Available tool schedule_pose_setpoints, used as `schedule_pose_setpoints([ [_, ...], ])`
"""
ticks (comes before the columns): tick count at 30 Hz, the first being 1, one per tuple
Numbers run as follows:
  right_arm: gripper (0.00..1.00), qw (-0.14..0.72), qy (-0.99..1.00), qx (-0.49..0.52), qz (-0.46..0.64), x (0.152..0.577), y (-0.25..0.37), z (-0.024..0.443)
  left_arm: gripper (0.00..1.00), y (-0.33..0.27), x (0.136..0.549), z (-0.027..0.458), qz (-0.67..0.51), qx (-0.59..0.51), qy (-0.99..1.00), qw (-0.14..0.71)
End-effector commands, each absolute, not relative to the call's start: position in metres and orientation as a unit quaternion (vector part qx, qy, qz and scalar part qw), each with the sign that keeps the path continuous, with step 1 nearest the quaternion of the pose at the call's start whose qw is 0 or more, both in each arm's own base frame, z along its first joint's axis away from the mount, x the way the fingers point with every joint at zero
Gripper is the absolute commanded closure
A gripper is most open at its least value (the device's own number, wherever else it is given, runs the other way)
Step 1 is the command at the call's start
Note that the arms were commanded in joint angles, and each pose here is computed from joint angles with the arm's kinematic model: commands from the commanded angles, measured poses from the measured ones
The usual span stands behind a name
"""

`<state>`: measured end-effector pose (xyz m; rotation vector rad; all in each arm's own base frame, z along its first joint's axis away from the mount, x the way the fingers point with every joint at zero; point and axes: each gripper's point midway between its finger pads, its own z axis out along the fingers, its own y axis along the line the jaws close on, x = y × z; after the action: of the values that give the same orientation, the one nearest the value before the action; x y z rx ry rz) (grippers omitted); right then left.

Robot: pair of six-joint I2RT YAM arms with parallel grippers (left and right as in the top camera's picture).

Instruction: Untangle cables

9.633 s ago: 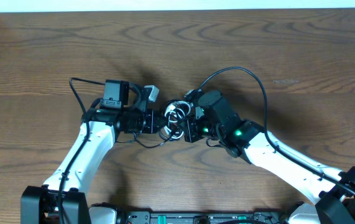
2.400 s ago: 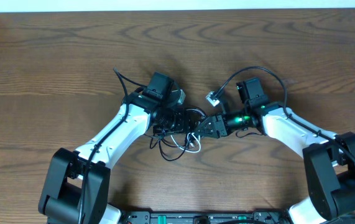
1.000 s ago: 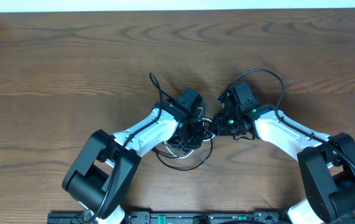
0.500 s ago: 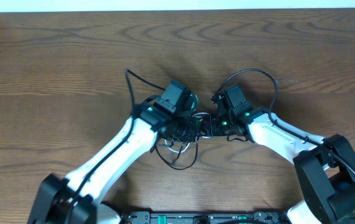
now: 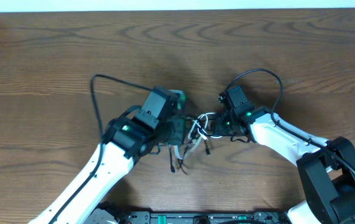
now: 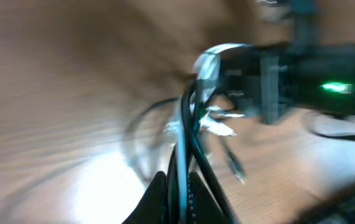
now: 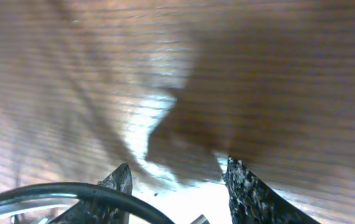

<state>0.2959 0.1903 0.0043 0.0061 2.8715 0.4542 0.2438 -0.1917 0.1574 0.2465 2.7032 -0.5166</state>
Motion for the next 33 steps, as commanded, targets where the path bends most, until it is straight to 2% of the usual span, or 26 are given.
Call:
schedule_pose_setpoints([
  [1, 0.55, 0.123, 0.984, 0.050, 0.119, 0.301, 0.169, 0.001, 0.93, -0.137, 0.264, 0.180, -0.076, -0.035, 0.959, 0.271],
  [14, 0.55, 0.114, 0.986, 0.080, 0.094, 0.302, 0.147, -0.003, 0.93, -0.099, 0.264, 0.213, -0.092, -0.116, 0.936, 0.320],
  [22, 0.55, 0.102, 0.985, 0.110, 0.084, 0.301, 0.130, -0.005, 0.93, -0.060, 0.257, 0.194, -0.027, -0.162, 0.945, 0.284],
  [24, 0.54, 0.102, 0.985, 0.110, 0.084, 0.301, 0.130, -0.005, 0.92, -0.058, 0.255, 0.188, -0.019, -0.162, 0.948, 0.271],
  [25, 0.54, 0.102, 0.985, 0.109, 0.087, 0.301, 0.131, -0.005, 0.88, -0.058, 0.254, 0.184, -0.015, -0.161, 0.951, 0.264],
  [33, 0.54, 0.101, 0.985, 0.109, 0.090, 0.301, 0.132, -0.004, 0.87, -0.074, 0.249, 0.148, -0.018, -0.147, 0.973, 0.176],
])
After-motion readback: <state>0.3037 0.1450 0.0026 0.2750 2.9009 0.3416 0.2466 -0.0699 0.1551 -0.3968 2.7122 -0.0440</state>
